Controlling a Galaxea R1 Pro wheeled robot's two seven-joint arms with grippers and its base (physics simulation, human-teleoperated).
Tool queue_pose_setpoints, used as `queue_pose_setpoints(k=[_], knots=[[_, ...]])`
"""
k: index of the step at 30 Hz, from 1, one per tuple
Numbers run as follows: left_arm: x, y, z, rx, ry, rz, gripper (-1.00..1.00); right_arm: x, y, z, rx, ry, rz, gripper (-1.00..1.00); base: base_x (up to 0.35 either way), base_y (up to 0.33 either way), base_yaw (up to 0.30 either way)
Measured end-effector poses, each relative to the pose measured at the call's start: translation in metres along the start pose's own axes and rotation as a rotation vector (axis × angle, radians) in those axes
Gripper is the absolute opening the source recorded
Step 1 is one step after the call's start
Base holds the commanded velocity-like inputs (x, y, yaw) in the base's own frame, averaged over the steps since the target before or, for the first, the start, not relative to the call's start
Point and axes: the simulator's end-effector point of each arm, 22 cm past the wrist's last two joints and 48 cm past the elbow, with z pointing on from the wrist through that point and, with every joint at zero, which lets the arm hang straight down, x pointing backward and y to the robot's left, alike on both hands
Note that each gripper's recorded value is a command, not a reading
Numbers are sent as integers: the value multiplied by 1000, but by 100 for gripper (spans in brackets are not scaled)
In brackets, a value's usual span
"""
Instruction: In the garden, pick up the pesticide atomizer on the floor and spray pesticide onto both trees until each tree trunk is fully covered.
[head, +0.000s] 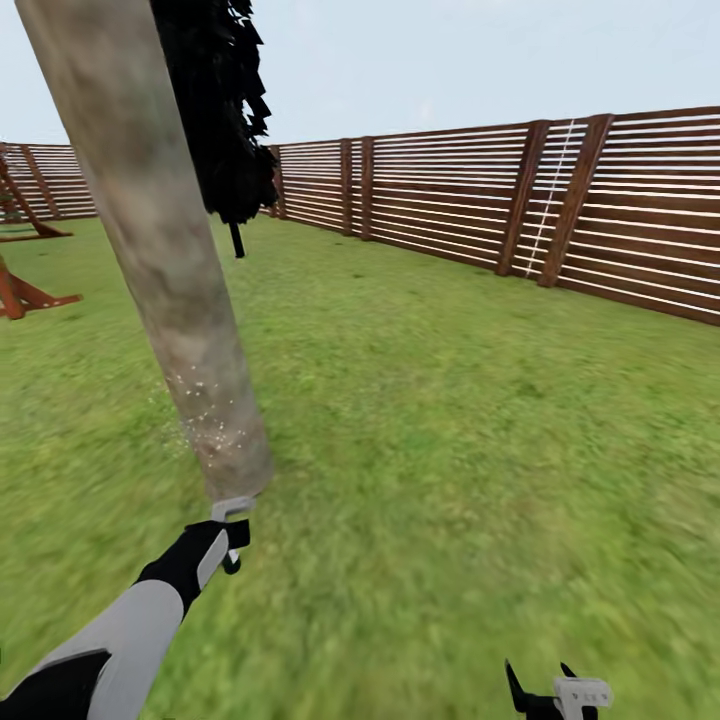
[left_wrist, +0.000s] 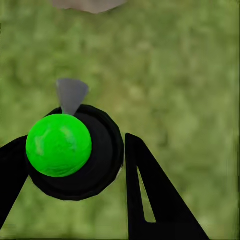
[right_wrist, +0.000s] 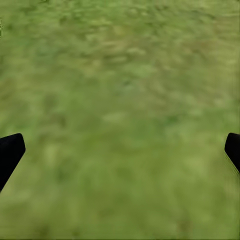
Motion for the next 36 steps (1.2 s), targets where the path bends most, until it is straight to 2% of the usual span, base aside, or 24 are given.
queue_pose_setpoints(k=[5,16,25,29,36], knots=[[1,-2,1,2,2,0,-100,1,-1,0,2,1,1,100,38,-272,234],[1,-1,0,-4,1,0,-100,1,-1,0,2,3,0,100,1,-275,34],[1,0,0,-6,2,-1,-100,1,-1,0,2,3,0,100,3,-275,266],[1,1,1,-8,2,0,-100,1,-1,0,2,2,0,100,107,-272,240],[1,2,1,-10,1,0,-100,1,-1,0,2,1,0,100,173,-252,23]])
